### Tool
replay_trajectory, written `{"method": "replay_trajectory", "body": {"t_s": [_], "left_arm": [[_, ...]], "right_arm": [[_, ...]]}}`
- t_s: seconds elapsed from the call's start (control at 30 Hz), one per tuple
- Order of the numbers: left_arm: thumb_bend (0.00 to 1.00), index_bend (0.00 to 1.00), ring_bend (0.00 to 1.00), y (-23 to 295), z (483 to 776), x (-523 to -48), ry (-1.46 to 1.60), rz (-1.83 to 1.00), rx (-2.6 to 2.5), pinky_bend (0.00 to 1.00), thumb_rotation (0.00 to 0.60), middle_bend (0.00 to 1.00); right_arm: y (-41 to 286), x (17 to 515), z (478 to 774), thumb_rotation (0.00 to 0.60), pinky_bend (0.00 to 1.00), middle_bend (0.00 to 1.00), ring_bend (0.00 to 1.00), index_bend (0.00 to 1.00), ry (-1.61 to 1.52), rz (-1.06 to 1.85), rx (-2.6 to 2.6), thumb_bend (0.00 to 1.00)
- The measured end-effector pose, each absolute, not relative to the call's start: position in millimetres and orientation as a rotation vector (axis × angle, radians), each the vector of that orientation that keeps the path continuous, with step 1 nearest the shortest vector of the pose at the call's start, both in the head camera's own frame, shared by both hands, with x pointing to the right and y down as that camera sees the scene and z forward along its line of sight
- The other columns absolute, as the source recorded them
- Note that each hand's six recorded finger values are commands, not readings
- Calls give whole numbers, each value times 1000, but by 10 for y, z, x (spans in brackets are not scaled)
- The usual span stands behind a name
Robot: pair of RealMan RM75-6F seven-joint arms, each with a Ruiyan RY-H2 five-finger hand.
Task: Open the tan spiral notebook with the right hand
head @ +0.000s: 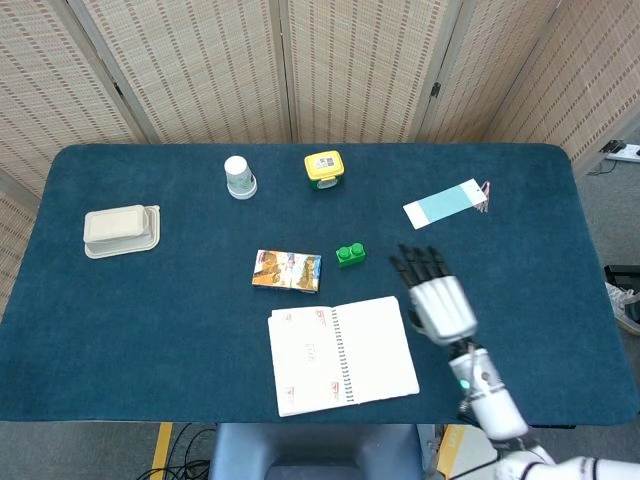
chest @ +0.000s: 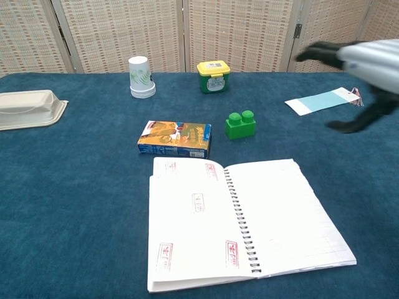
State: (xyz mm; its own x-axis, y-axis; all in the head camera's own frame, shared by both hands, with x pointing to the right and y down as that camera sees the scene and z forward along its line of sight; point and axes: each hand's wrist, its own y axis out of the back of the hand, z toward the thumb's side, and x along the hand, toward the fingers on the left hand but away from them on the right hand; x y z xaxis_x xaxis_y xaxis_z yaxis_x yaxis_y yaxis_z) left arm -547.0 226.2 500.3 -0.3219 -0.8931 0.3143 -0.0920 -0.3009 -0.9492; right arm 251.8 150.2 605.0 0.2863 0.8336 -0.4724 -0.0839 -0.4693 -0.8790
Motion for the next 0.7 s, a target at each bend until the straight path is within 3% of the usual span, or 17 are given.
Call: {"method": "replay_trajectory", "body": {"t_s": [0.37, 0.7], "left_arm": [[260, 77, 96, 2378, 5299, -4926, 1098, -1638, -1470, 213, 600, 91], [260, 77, 96, 2390, 5418, -4866, 1049, -1666, -1483, 213, 600, 91]], "right_arm": [[2140, 3908, 5964, 600, 0, 0, 0, 0, -937, 1534, -1580, 315], [2232, 4006, 5876, 600, 0, 0, 0, 0, -945, 1509, -1568, 315]]}}
